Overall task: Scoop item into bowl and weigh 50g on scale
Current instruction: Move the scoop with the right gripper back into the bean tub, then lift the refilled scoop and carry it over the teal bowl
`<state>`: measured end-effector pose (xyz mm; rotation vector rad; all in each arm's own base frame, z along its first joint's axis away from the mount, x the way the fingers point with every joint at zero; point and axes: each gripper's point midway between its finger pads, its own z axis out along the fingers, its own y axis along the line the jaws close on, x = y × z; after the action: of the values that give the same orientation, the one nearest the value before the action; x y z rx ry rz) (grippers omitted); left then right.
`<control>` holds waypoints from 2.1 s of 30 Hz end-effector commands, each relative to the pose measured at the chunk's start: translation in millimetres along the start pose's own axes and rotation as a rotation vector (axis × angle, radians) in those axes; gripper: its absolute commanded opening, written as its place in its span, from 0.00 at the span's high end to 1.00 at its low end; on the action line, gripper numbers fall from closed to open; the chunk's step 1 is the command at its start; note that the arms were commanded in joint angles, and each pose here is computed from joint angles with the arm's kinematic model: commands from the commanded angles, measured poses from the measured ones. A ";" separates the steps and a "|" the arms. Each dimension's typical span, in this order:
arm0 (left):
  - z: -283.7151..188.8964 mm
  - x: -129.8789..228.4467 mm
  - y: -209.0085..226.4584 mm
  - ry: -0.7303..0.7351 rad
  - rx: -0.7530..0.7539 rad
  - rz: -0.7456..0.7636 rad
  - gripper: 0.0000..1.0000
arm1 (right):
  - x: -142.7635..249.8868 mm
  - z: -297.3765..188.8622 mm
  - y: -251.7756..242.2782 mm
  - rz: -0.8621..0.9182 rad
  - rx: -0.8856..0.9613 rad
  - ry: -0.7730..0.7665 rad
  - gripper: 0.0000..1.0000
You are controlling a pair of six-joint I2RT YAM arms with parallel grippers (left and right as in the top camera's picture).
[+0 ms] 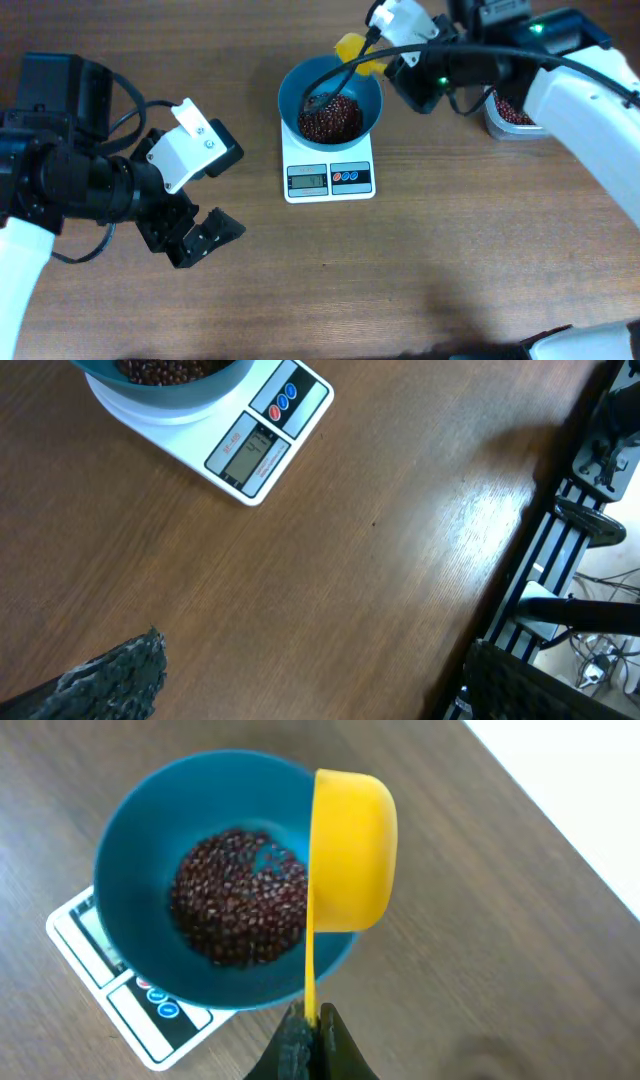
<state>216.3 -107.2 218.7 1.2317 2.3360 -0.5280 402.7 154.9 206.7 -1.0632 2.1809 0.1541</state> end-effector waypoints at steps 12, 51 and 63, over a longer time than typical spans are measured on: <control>-2.9 -2.7 1.9 -0.010 -0.009 0.018 0.01 | 248.5 -39.2 -135.0 0.850 0.248 0.523 0.96; -2.9 -2.7 1.9 -0.010 -0.009 0.018 0.01 | 51.7 -41.9 -47.3 0.809 -0.564 -0.120 0.96; -2.9 -2.7 1.9 -0.010 -0.009 0.018 0.01 | 3.5 4.5 12.6 0.212 -0.349 0.072 0.96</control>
<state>216.8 -106.3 218.7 1.2270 2.3378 -0.5260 390.1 163.6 186.2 -0.9838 2.4199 0.7322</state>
